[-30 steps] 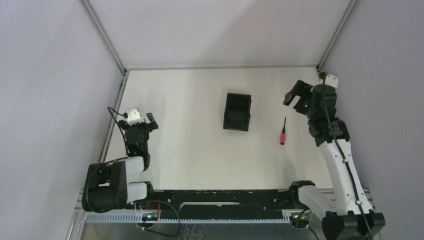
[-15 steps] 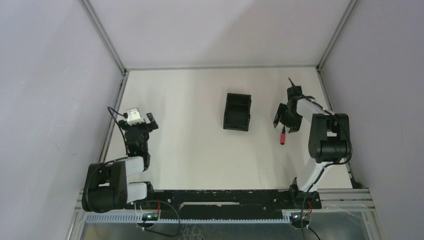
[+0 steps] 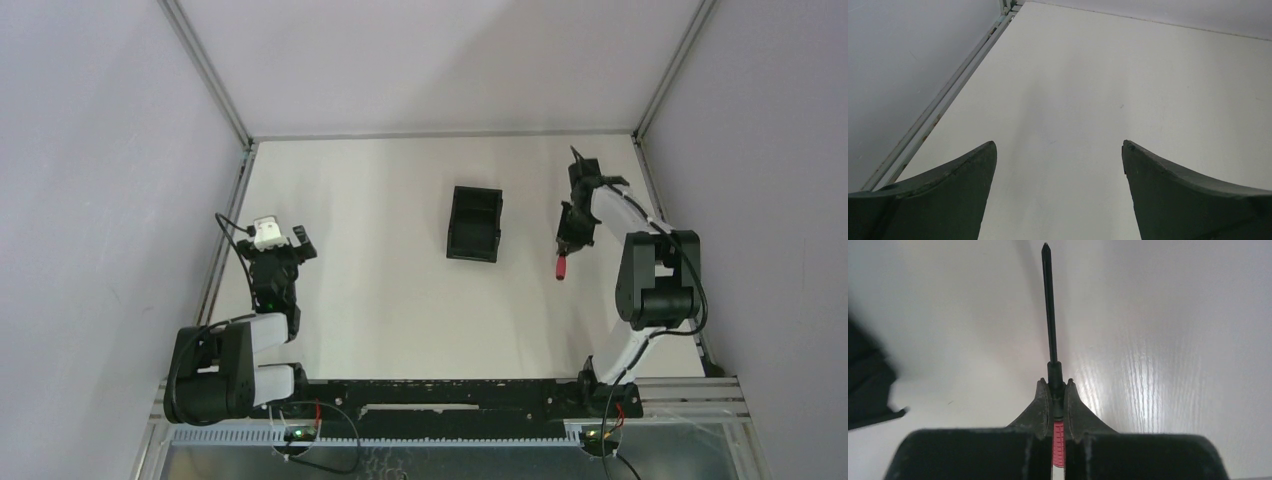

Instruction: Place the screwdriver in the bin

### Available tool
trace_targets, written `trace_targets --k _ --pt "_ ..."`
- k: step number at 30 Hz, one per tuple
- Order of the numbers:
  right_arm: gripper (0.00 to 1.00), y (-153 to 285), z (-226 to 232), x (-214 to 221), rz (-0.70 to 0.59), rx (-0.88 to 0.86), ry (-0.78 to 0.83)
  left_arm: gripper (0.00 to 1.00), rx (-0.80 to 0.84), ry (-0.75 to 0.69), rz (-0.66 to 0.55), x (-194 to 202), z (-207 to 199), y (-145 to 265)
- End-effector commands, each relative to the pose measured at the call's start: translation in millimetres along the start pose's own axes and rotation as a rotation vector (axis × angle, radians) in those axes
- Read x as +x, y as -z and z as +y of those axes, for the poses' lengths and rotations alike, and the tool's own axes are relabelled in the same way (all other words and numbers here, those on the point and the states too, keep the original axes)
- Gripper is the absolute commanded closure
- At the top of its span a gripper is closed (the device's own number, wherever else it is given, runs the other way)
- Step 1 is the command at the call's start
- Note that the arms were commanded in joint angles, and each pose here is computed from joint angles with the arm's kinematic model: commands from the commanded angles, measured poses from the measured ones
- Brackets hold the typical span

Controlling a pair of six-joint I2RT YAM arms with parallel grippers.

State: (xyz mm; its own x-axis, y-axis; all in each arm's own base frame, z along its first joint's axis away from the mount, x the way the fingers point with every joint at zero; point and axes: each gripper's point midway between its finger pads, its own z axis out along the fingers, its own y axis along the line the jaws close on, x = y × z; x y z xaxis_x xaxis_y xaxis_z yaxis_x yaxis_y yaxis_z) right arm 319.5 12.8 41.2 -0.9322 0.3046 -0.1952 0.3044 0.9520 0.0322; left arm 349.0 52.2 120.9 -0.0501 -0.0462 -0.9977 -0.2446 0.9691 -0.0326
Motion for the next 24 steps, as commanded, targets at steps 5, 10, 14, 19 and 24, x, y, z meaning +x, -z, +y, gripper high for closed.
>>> trace_targets --k 5,10,14,19,24 --pt "1.00 118 14 -41 -0.120 -0.047 0.051 0.00 0.004 -0.007 -0.051 -15 -2 -4" --pt "1.00 125 38 -55 -0.137 -0.084 0.045 0.00 0.004 -0.007 -0.052 -15 -2 -4" --pt "1.00 128 95 -60 -0.174 -0.145 0.101 0.00 0.004 -0.007 -0.051 -15 -2 -4" --pt "1.00 138 186 -54 -0.231 -0.247 0.257 0.00 0.004 -0.007 -0.052 -15 -2 -4" --pt "1.00 135 223 -49 -0.240 -0.263 0.367 0.00 0.003 -0.007 -0.051 -15 -2 -4"
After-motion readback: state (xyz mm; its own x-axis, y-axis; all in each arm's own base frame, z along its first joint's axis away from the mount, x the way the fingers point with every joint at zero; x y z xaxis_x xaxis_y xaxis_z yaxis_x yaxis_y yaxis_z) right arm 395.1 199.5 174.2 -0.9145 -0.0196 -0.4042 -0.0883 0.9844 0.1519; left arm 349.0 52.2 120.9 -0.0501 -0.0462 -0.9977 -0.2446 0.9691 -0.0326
